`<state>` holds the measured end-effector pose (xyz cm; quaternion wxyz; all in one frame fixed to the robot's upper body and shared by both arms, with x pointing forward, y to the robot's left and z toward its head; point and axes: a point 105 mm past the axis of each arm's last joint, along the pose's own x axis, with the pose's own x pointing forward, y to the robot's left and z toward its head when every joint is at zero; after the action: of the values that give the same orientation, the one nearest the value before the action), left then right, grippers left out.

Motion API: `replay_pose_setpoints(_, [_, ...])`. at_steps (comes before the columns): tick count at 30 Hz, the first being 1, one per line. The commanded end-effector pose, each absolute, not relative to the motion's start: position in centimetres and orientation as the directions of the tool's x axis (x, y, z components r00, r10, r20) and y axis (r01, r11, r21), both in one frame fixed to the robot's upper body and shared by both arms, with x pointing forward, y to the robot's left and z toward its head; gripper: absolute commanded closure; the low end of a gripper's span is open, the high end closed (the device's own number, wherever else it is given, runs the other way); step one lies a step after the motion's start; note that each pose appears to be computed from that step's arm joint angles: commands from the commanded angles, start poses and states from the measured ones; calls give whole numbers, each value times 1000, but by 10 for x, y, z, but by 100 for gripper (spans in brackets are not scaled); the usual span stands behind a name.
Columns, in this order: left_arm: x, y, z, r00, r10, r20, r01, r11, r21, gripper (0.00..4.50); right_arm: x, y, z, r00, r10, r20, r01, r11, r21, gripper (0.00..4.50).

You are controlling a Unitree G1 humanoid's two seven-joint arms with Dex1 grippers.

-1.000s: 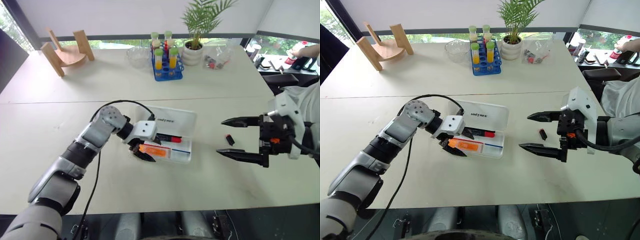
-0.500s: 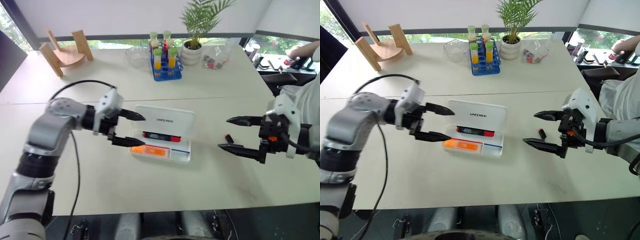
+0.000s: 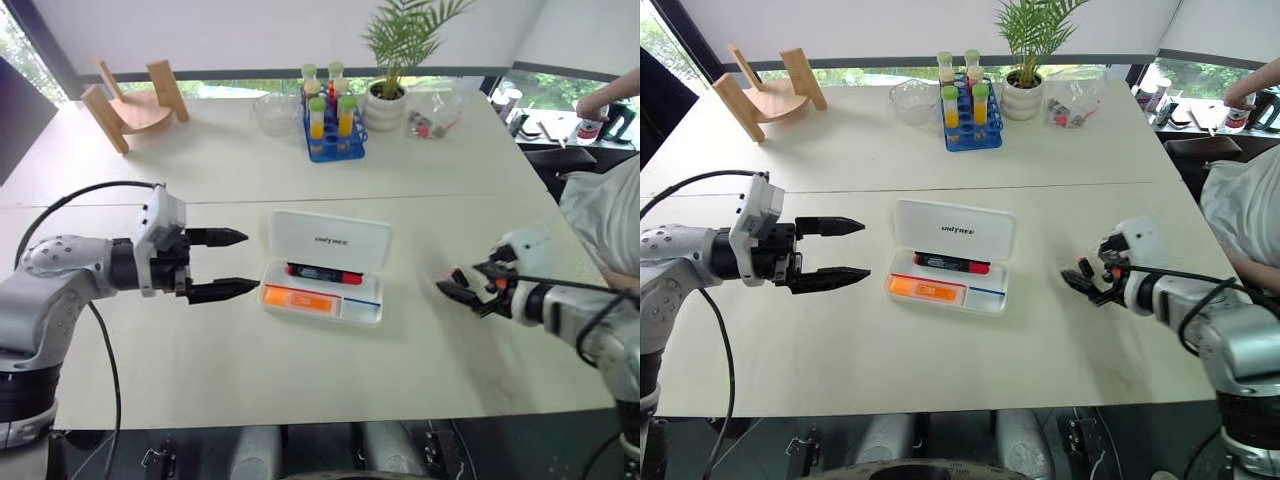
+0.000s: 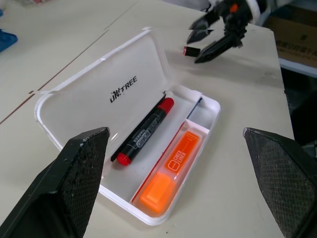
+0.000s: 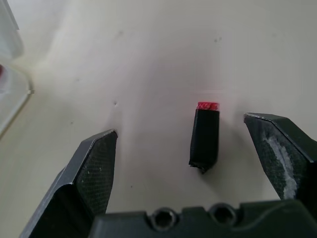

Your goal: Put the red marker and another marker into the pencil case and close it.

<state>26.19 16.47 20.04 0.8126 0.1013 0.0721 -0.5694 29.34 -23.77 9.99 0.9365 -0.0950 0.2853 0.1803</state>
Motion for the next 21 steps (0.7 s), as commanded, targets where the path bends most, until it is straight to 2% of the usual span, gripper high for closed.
replay_pose_setpoints(1, [256, 166, 212, 363, -905, -221, 931, 341, 131, 0, 303, -245, 101, 803, 234, -548, -356, 926, -127, 41])
replay_pose_setpoints(3, [255, 167, 212, 371, -901, -225, 927, 349, 136, 0, 305, -249, 96, 804, 216, -554, -343, 930, -134, 78])
replay_pose_setpoints(10, [255, 170, 212, 402, -885, -235, 915, 375, 151, 0, 301, -240, 96, 792, 260, -553, -385, 915, -122, 433])
replay_pose_setpoints(12, [255, 171, 211, 407, -882, -237, 913, 380, 152, 0, 300, -233, 101, 788, 297, -539, -421, 899, -119, 446])
replay_pose_setpoints(16, [257, 173, 211, 419, -876, -239, 907, 391, 157, 0, 301, -206, 137, 774, 449, -446, -573, 796, -194, 446])
replay_pose_setpoints(19, [259, 173, 211, 423, -876, -233, 905, 396, 157, 0, 280, -164, 155, 585, 686, -432, -802, 567, -188, 446])
replay_pose_setpoints(21, [261, 172, 210, 423, -875, -234, 905, 394, 162, 0, 268, -143, 159, 453, 774, -443, -890, 426, -165, 446])
